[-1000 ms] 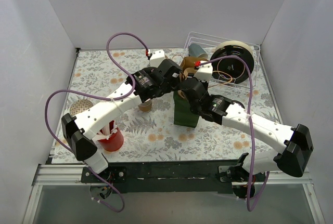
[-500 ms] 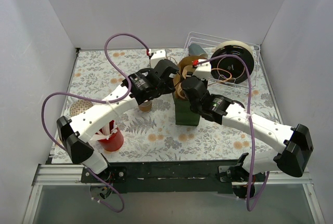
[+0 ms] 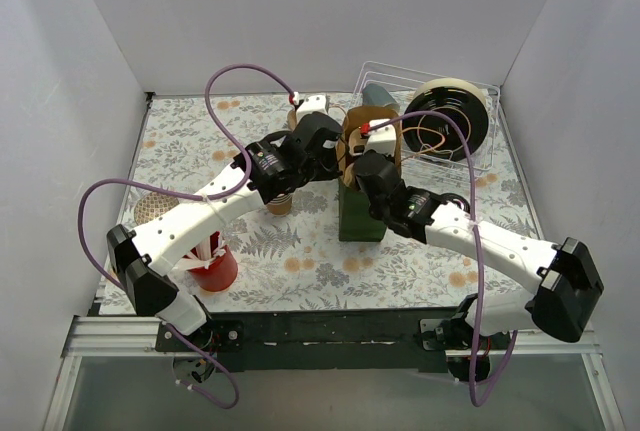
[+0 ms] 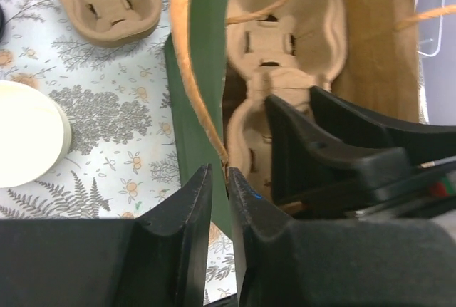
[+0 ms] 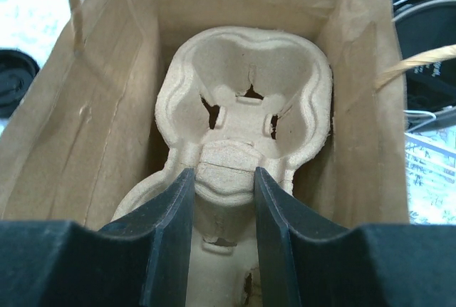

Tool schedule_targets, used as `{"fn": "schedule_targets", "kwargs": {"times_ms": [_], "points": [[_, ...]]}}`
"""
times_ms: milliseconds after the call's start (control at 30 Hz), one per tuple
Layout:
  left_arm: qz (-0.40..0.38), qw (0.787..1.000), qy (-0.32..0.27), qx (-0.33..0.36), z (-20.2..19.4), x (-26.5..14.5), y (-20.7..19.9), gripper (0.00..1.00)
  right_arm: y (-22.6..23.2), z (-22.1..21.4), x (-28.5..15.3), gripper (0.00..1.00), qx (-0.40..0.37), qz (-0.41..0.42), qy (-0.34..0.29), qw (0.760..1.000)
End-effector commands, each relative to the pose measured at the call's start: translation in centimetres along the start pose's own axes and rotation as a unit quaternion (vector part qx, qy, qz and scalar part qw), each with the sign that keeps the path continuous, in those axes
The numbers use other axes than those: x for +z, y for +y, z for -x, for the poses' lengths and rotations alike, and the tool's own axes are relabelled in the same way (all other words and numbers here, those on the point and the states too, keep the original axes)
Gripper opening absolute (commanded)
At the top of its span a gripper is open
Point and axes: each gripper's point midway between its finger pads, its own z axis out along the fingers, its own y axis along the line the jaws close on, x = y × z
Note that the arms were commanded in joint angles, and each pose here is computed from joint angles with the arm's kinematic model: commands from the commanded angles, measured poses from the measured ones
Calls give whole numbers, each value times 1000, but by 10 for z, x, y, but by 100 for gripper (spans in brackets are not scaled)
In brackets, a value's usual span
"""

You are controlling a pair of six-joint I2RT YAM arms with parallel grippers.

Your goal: Pack the takeout coffee

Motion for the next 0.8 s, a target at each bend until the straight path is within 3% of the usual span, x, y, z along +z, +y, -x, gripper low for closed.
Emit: {"fn": "schedule_targets", "kwargs": {"times_ms": [0,133,300,467,767], "points": [[-49,999,-7,3,12,-15,-15,11,14,16,4,17,0,35,-27,999],[-59,998,-13,4,14,-17,-17,0,16,7,9,23,-2,22,-12,1000],[-57,998,-6,0,8,-16,-14,0,16,8,9,46,25,23,-11,999],[-47,999,2,2,2,-13,-10,0,10,8,3,50,33,21,-8,999],[-36,999,6,7,-2,-11,-4,0,10,32,-16,70,71,50,-16,996]]}}
